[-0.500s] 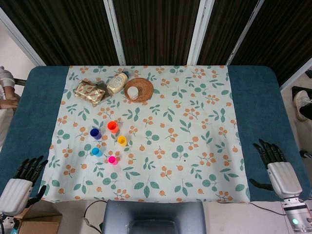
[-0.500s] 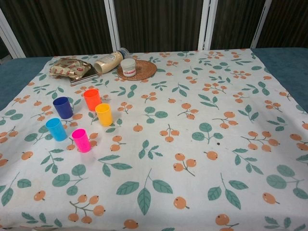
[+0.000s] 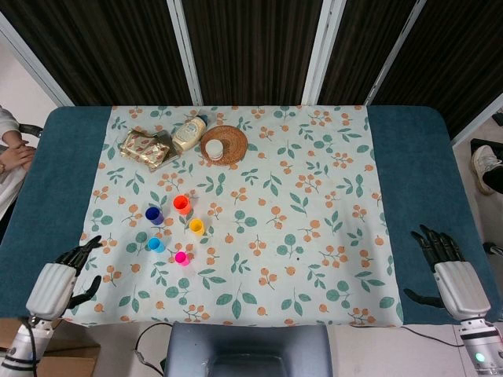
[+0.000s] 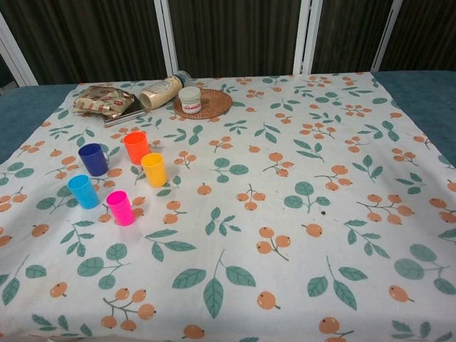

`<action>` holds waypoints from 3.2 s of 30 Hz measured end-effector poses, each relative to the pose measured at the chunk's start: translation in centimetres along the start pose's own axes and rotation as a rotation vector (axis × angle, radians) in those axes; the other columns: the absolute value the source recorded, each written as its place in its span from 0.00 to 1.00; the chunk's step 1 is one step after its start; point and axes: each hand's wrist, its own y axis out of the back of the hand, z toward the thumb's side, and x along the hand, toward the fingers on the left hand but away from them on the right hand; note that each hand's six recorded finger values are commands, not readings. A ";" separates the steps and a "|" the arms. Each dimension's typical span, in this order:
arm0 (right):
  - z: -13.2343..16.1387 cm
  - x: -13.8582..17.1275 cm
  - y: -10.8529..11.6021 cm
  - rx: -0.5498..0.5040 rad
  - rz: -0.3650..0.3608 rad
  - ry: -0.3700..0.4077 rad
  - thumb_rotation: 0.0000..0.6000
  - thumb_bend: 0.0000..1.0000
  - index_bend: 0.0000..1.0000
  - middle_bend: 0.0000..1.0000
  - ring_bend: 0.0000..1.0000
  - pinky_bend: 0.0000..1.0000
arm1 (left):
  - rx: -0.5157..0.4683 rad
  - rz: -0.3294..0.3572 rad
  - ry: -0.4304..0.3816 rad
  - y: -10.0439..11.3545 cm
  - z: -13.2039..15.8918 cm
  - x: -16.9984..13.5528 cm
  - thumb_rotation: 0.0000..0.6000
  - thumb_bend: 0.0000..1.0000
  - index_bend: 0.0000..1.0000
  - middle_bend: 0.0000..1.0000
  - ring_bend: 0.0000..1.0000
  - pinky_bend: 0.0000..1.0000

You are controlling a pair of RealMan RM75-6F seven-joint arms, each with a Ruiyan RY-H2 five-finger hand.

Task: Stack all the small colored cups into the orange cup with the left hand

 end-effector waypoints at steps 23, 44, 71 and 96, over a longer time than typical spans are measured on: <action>-0.8 -0.4 0.0 -0.005 0.018 -0.028 1.00 0.20 0.00 0.00 0.00 0.00 | -0.027 -0.181 0.228 -7.5 1.5 17.5 1.00 0.37 0.26 1.00 1.00 1.00; -0.9 -0.2 0.1 -0.013 0.023 -0.032 1.00 0.20 0.00 0.00 0.00 0.00 | -0.056 -0.187 0.242 -9.3 1.5 18.4 1.00 0.37 0.52 1.00 1.00 1.00; -1.0 -0.2 0.1 -0.016 0.034 -0.035 1.00 0.21 0.00 0.00 0.00 0.00 | -0.092 -0.032 0.143 -6.1 8.2 22.1 1.00 0.39 0.62 1.00 1.00 1.00; -0.9 0.0 0.3 -0.028 0.037 -0.027 1.00 0.20 0.00 0.00 0.00 0.00 | -0.121 -0.144 0.036 -7.6 11.2 18.3 1.00 0.36 0.11 1.00 1.00 1.00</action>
